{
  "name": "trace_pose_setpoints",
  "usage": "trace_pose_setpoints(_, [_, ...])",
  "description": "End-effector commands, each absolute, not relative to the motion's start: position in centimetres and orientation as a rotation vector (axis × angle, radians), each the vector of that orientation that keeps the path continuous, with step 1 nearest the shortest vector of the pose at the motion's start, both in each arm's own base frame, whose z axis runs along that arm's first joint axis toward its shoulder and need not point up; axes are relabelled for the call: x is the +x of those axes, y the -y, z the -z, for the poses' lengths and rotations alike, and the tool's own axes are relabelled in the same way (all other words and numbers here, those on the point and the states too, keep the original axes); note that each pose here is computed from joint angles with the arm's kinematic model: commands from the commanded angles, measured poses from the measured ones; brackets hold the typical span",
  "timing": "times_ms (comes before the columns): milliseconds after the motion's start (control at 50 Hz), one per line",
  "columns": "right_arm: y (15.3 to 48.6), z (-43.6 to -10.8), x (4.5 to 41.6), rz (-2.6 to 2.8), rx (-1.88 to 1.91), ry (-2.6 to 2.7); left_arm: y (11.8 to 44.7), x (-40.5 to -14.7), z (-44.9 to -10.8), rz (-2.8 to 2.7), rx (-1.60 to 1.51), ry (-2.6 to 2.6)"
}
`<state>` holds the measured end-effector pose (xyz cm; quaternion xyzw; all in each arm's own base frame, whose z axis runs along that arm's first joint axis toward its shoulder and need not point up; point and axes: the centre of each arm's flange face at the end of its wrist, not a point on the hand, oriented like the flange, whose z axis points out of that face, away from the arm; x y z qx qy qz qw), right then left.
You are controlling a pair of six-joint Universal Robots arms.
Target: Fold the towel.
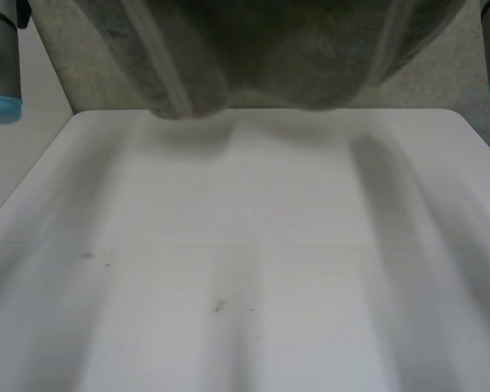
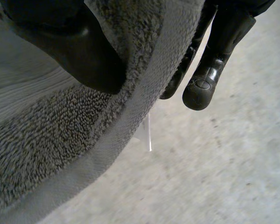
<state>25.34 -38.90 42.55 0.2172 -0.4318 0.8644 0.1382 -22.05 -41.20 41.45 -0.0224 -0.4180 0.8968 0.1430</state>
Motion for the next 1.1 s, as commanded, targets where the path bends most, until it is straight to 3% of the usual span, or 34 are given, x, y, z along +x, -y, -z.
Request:
trace_pose_setpoints(20, [37.6, -37.1, 25.3, -2.290, 0.853, 1.584, 40.9, -21.7, -34.1, -2.416, -0.074, 1.524])
trace_pose_setpoints(40, [37.3, -34.9, 25.4, -2.208, 0.931, 1.698, 40.4, -21.7, -31.8, -2.359, -0.089, 1.612])
trace_pose_setpoints(60, [37.3, -34.9, 25.4, -2.208, 0.931, 1.699, 39.9, -21.6, -29.4, -2.303, -0.105, 1.692])
trace_pose_setpoints(80, [37.0, -32.7, 25.5, -2.133, 0.992, 1.796, 39.9, -21.6, -29.4, -2.302, -0.105, 1.692])
trace_pose_setpoints(100, [36.7, -30.4, 25.5, -2.059, 1.048, 1.887, 39.2, -21.6, -27.2, -2.244, -0.127, 1.761])
trace_pose_setpoints(120, [36.7, -30.4, 25.5, -2.059, 1.049, 1.888, 38.5, -21.5, -24.9, -2.187, -0.149, 1.829])
trace_pose_setpoints(160, [35.9, -25.6, 25.5, -1.920, 1.154, 2.020, 37.7, -21.5, -22.8, -2.133, -0.166, 1.883])
trace_pose_setpoints(180, [35.9, -25.6, 25.5, -1.919, 1.155, 2.021, 37.7, -21.5, -22.8, -2.133, -0.166, 1.883])
trace_pose_setpoints(200, [35.5, -23.2, 25.5, -1.856, 1.208, 2.072, 36.9, -21.5, -21.0, -2.089, -0.185, 1.926])
trace_pose_setpoints(220, [35.5, -23.2, 25.5, -1.855, 1.208, 2.072, 36.2, -21.4, -19.3, -2.052, -0.192, 1.964])
trace_pose_setpoints(260, [34.6, -18.8, 25.3, -1.737, 1.289, 2.144, 35.5, -21.3, -18.0, -2.021, -0.197, 1.993])
trace_pose_setpoints(280, [34.6, -18.7, 25.3, -1.737, 1.289, 2.145, 34.9, -21.2, -16.9, -1.995, -0.200, 2.025])
trace_pose_setpoints(320, [33.8, -15.3, 24.8, -1.650, 1.324, 2.194, 34.4, -21.0, -15.9, -1.972, -0.204, 2.054])
trace_pose_setpoints(420, [32.7, -13.4, 24.1, -1.591, 1.325, 2.238, 33.5, -20.0, -14.6, -1.957, -0.229, 2.135])
trace_pose_setpoints(540, [31.7, -14.5, 22.9, -1.586, 1.287, 2.248, 33.4, -17.6, -16.0, -2.039, -0.243, 2.165])
trace_pose_setpoints(720, [29.2, -19.7, 21.4, -1.683, 1.233, 2.152, 32.2, -16.6, -18.5, -2.084, -0.286, 2.096])
trace_pose_setpoints(980, [24.0, -29.3, 17.9, -1.646, 1.240, 1.980, 24.4, -15.4, -26.7, -2.152, -0.370, 1.960])
trace_pose_setpoints(1100, [23.5, -31.0, 17.5, -1.655, 1.232, 1.970, 23.3, -15.8, -26.7, -2.088, -0.422, 1.957])
